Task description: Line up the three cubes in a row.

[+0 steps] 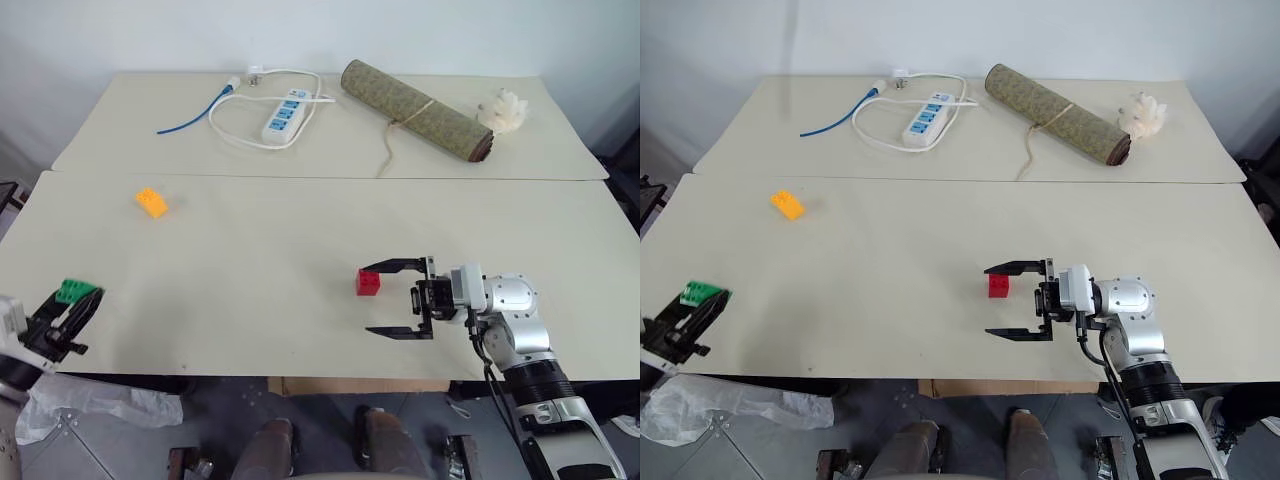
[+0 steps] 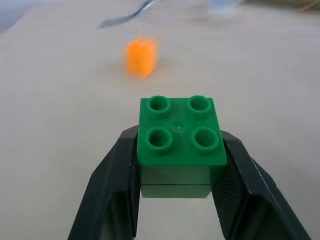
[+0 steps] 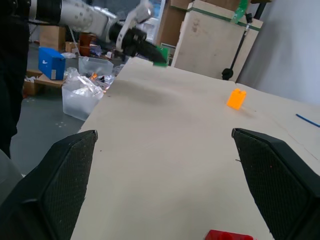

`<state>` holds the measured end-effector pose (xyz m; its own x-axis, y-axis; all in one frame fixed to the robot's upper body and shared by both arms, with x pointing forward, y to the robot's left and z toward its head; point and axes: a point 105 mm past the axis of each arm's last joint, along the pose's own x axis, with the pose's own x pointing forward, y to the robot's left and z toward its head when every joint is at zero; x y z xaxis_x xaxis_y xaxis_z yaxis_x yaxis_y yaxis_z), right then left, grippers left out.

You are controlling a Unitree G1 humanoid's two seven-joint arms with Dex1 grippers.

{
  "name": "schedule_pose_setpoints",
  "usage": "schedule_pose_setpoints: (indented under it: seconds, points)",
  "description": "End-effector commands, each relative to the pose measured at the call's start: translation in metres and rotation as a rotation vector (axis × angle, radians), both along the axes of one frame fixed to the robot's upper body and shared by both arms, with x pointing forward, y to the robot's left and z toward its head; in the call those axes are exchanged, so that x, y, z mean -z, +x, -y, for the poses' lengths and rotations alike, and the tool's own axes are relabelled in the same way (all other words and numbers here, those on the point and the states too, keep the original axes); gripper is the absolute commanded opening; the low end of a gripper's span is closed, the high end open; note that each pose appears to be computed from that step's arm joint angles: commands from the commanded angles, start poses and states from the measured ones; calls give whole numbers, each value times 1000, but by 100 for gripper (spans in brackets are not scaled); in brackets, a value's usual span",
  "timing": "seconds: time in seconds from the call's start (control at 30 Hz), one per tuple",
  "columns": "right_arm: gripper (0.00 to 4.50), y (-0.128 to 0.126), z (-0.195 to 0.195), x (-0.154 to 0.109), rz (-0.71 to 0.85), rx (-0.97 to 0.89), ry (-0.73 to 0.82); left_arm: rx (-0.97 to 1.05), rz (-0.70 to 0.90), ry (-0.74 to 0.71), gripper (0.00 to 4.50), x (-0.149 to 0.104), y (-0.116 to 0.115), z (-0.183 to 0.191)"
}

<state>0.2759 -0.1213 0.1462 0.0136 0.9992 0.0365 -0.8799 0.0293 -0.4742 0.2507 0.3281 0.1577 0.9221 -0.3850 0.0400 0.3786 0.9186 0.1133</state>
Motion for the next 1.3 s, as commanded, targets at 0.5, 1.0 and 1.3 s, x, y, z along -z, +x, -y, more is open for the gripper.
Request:
schedule_pose_setpoints:
  seconds: [0.5, 1.0, 1.3]
  points:
    - [450, -24, 62, -2, 2, 310, -57, 1048, -177, 445, 151, 43, 93, 201]
    - [450, -33, 53, 4, -31, 323, -39, 1039, -95, 433, 347, 36, 106, 207]
    - [450, -26, 32, -3, -31, 246, 27, 788, 90, 306, 404, -1, 71, 137]
